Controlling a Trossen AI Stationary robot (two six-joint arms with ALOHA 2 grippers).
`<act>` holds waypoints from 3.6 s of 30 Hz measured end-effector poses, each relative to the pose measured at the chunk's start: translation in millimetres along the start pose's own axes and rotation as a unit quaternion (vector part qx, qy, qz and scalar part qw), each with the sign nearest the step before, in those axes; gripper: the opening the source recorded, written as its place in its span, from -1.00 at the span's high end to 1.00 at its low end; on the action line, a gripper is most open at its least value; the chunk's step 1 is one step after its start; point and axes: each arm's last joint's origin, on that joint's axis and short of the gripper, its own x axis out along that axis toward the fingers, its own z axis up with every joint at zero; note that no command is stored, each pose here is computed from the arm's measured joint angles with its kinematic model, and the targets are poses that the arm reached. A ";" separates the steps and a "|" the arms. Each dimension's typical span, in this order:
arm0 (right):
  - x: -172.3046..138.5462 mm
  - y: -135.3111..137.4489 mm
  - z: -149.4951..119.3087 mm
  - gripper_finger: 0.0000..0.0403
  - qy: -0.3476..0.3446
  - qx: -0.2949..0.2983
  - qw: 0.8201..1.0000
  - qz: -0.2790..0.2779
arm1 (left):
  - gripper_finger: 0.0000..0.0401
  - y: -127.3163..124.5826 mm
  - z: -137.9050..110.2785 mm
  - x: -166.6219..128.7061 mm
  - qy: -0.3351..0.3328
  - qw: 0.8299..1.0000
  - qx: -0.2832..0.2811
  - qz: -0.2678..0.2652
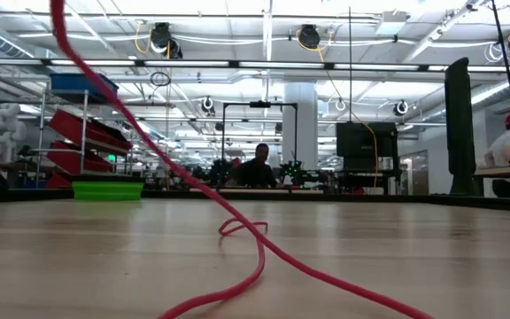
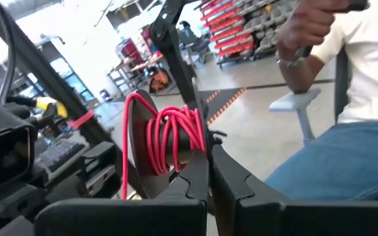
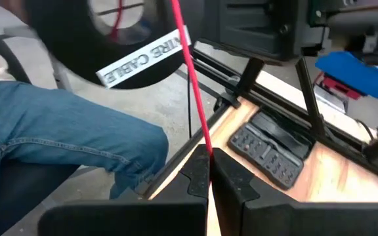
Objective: Coil cords
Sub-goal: Coil the red wire into the spool
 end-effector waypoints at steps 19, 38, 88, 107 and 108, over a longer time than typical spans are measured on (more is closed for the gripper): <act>25.4 -3.5 -8.2 1.00 -0.036 -0.016 0.998 0.045 | 0.98 3.0 3.8 -0.2 -0.044 0.999 0.001 -0.025; 25.2 -6.2 -1.2 1.00 -0.079 -0.020 0.996 0.046 | 0.98 7.6 10.4 -0.9 -0.076 0.995 0.068 0.008; -22.4 -97.9 -19.2 1.00 0.008 0.004 1.000 0.020 | 0.98 114.3 23.0 -91.6 0.062 0.990 -0.023 0.123; -43.3 -104.9 -38.7 1.00 0.117 0.076 0.990 0.019 | 0.98 119.9 22.2 -128.2 0.232 0.928 -0.072 0.284; -43.3 -104.1 -40.3 1.00 0.128 0.077 0.989 0.013 | 0.98 120.4 19.8 -129.6 0.247 0.919 -0.075 0.297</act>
